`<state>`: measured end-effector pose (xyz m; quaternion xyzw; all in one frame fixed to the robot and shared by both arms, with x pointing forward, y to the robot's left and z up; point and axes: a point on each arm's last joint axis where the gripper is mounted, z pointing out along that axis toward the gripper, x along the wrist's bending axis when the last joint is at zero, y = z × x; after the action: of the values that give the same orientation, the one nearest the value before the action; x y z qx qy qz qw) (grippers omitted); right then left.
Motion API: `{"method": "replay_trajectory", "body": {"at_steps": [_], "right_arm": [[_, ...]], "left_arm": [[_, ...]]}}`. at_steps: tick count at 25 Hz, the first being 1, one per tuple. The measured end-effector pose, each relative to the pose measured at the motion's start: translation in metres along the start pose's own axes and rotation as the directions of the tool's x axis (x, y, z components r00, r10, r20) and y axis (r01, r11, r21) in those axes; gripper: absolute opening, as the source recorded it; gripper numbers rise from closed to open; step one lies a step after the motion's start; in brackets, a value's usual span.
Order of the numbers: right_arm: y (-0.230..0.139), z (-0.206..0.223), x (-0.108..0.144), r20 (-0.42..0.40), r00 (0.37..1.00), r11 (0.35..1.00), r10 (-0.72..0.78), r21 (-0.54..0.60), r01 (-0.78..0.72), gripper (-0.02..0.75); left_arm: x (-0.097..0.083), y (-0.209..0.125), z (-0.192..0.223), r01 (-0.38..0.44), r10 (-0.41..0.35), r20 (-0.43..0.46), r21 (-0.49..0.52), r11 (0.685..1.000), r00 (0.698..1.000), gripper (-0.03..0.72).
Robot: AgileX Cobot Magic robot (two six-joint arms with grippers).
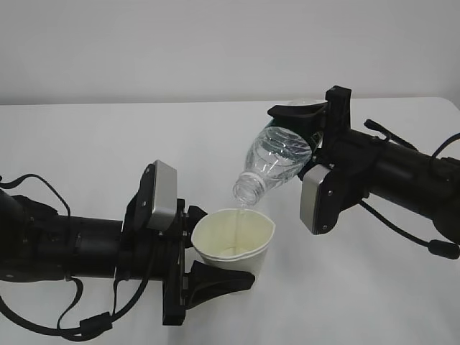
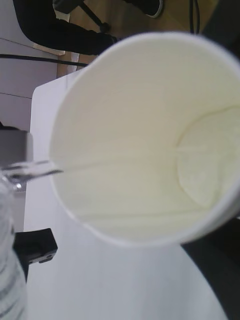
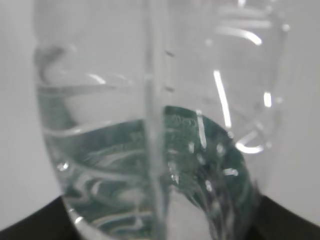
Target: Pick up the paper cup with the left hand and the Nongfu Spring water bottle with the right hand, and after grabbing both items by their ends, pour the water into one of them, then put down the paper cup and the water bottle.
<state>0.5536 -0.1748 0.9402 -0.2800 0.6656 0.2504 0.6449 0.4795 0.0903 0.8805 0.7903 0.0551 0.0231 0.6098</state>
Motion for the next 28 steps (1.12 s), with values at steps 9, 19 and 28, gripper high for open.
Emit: {"method": "replay_trajectory", "body": {"at_steps": [9,19,28], "right_arm": [[0.0000,0.0000,0.0000,0.000,1.000,1.000,-0.019,0.000,0.019,0.415],[0.0000,0.0000,-0.0001,0.001,1.000,1.000,-0.021,0.000,0.021,0.415],[0.0000,0.0000,-0.0002,0.002,1.000,1.000,-0.022,0.000,0.022,0.416]], "left_arm": [[0.0000,0.0000,0.0000,0.004,-0.004,0.000,0.000,1.000,1.000,0.471],[0.0000,0.0000,0.0000,0.006,-0.006,0.000,0.000,1.000,1.000,0.471],[0.0000,0.0000,0.0000,0.010,-0.010,0.000,0.000,1.000,1.000,0.471]]}}
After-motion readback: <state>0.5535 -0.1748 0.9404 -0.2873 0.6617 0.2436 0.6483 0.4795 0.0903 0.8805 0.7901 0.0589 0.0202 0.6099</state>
